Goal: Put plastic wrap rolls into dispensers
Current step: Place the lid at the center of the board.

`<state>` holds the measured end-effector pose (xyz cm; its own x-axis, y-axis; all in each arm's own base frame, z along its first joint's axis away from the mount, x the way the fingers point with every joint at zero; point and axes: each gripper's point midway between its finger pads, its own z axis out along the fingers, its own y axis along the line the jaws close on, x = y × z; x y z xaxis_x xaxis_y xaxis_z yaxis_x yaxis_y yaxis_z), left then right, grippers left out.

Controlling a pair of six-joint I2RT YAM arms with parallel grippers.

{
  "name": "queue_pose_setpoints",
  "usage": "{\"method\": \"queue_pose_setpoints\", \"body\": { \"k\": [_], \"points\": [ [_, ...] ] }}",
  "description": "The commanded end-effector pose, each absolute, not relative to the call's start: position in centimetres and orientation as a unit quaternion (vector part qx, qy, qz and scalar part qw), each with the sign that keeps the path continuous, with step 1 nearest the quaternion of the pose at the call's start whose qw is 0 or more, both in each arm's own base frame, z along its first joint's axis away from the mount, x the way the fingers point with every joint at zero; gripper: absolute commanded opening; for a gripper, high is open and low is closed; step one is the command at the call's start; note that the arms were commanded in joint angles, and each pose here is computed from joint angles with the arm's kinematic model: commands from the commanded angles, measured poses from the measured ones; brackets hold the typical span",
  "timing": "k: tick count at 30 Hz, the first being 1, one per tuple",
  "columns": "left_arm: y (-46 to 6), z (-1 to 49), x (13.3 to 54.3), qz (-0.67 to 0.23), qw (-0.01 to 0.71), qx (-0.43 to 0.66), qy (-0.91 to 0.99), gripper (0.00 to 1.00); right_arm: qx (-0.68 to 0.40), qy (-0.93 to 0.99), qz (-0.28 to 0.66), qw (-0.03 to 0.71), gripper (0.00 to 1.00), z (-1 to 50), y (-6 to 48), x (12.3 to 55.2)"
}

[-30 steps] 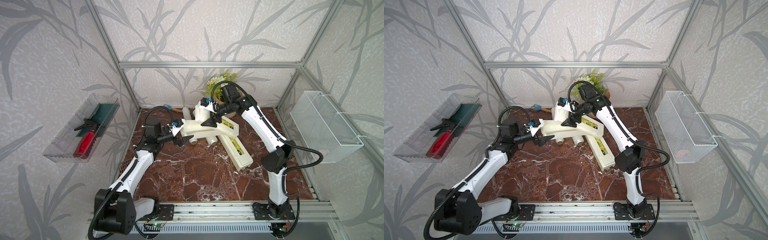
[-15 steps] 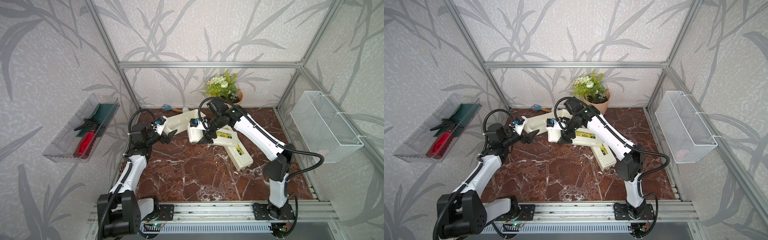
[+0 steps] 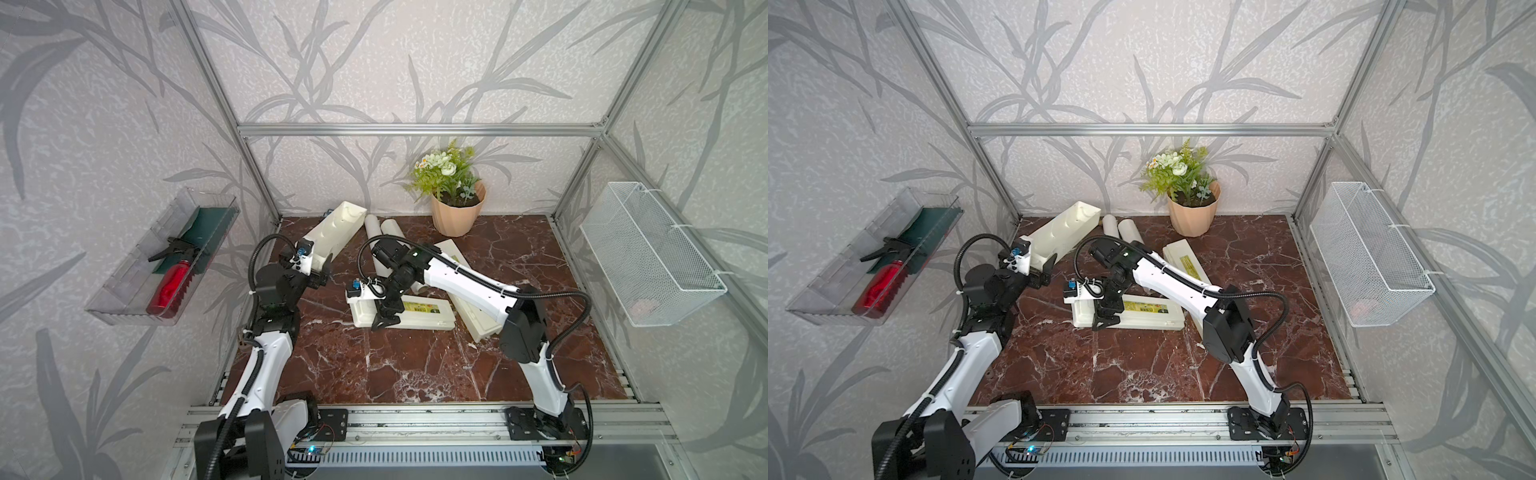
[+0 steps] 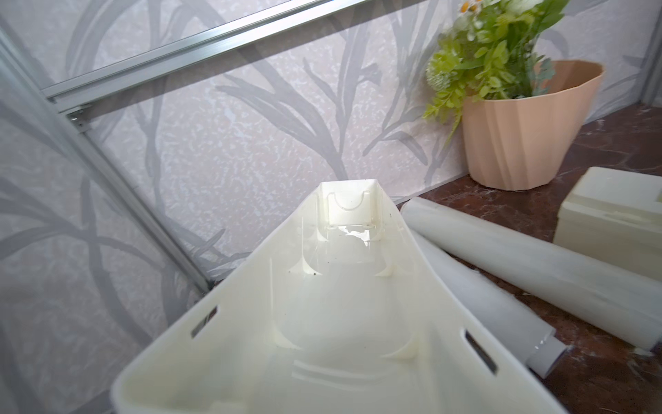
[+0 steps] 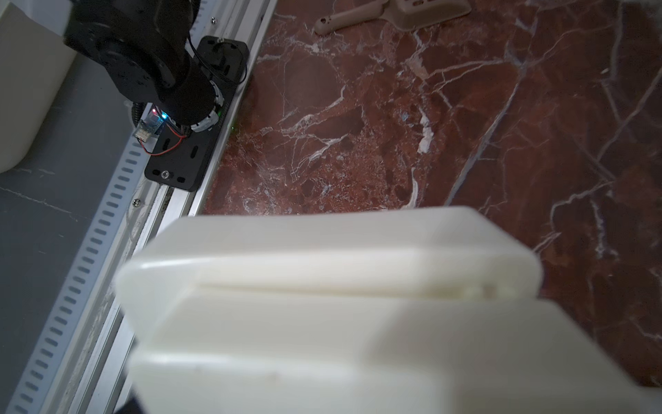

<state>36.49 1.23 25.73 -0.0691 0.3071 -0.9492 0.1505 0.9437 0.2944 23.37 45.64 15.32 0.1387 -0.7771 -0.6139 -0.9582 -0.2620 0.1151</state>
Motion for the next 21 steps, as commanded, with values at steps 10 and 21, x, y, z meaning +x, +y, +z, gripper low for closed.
{"method": "queue_pose_setpoints", "body": {
  "k": [10,21],
  "points": [
    [1.5,21.6,35.8,0.152,0.614,0.079,0.770,0.00,-0.712,0.635,0.288,0.080,0.32,6.4,45.3,22.9],
    [0.5,15.5,33.1,0.128,0.559,-0.005,0.819,0.00,-0.681,0.663,0.294,0.102,0.95,5.5,44.4,22.7]
  ]
}}
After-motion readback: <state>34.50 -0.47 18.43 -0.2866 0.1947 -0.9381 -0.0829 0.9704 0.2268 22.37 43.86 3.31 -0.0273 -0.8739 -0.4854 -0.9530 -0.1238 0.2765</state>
